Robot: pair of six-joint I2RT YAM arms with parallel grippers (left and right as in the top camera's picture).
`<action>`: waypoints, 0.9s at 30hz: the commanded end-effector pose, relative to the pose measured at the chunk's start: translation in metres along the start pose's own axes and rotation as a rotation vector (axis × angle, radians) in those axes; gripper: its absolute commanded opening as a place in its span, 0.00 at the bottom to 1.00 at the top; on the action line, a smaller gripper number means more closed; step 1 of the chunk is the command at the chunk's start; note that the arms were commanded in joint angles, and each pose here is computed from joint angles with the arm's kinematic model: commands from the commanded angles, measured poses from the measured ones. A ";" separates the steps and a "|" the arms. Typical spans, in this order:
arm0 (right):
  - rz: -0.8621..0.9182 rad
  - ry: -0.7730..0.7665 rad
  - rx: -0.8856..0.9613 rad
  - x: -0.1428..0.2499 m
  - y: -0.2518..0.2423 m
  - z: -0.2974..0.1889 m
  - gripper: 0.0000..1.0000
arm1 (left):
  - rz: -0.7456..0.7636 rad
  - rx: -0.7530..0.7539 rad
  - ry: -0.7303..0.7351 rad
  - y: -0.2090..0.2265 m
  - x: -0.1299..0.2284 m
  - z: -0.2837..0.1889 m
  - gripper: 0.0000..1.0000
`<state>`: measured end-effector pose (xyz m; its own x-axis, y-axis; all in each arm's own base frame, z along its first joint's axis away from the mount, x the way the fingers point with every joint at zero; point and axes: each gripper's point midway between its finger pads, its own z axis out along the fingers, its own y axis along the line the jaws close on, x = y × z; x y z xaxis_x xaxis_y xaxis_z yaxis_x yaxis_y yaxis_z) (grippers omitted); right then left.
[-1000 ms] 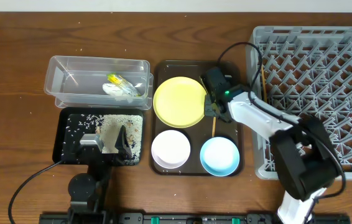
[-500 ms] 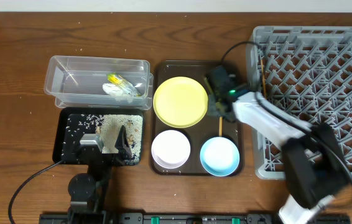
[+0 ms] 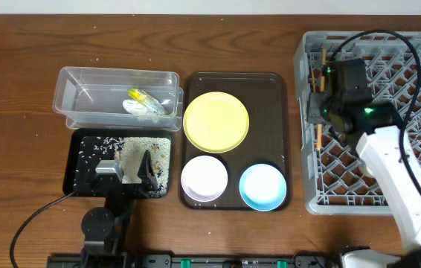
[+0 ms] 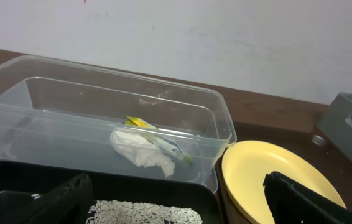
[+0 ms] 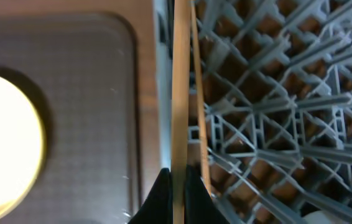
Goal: Sort waste into correct bins and load items into the dishwasher rack
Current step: 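Place the second chopstick into the grey rack, then move the right gripper to the edge of the yellow plate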
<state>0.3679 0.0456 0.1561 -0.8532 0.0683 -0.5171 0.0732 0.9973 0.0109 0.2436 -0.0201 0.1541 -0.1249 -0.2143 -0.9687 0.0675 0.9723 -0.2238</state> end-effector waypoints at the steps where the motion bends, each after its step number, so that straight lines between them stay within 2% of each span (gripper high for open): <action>1: -0.059 0.066 0.017 0.013 -0.004 0.017 0.02 | 0.011 -0.009 0.037 0.004 0.014 0.001 0.91; 3: -0.064 0.075 0.039 0.014 -0.007 0.021 0.07 | 0.011 -0.008 0.037 0.004 0.014 0.001 0.91; 5: -0.064 0.066 0.053 0.012 -0.010 0.019 0.19 | 0.011 -0.009 0.037 0.004 0.014 0.001 0.90; 7: -0.061 0.051 0.043 0.009 -0.008 0.014 0.25 | 0.011 -0.009 0.037 0.004 0.014 0.001 0.90; 11: -0.076 0.030 -0.122 0.009 0.025 -0.004 0.33 | 0.011 -0.009 0.037 0.004 0.014 0.001 0.90; 15: -0.137 0.050 -0.367 0.021 0.083 -0.025 0.38 | 0.011 -0.009 0.037 0.004 0.014 0.001 0.90; 17: -0.165 0.072 -0.450 0.031 0.110 -0.032 0.47 | 0.011 -0.009 0.037 0.004 0.014 0.001 0.90; 19: -0.159 0.091 -0.467 0.039 0.129 -0.033 0.52 | 0.011 -0.009 0.037 0.004 0.014 0.001 0.90; 24: -0.072 0.072 -0.349 0.043 0.155 -0.009 0.56 | 0.011 -0.008 0.037 0.004 0.014 0.001 0.90; 27: -0.018 0.067 -0.281 0.043 0.161 0.018 0.51 | 0.011 -0.009 0.037 0.004 0.015 0.001 0.90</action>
<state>0.3416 0.2154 0.1485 -0.8628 -0.0699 -0.5007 -0.2406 0.9278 0.2851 0.2436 -0.0200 0.1542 -0.1245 -0.2143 -0.9688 0.0672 0.9723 -0.2238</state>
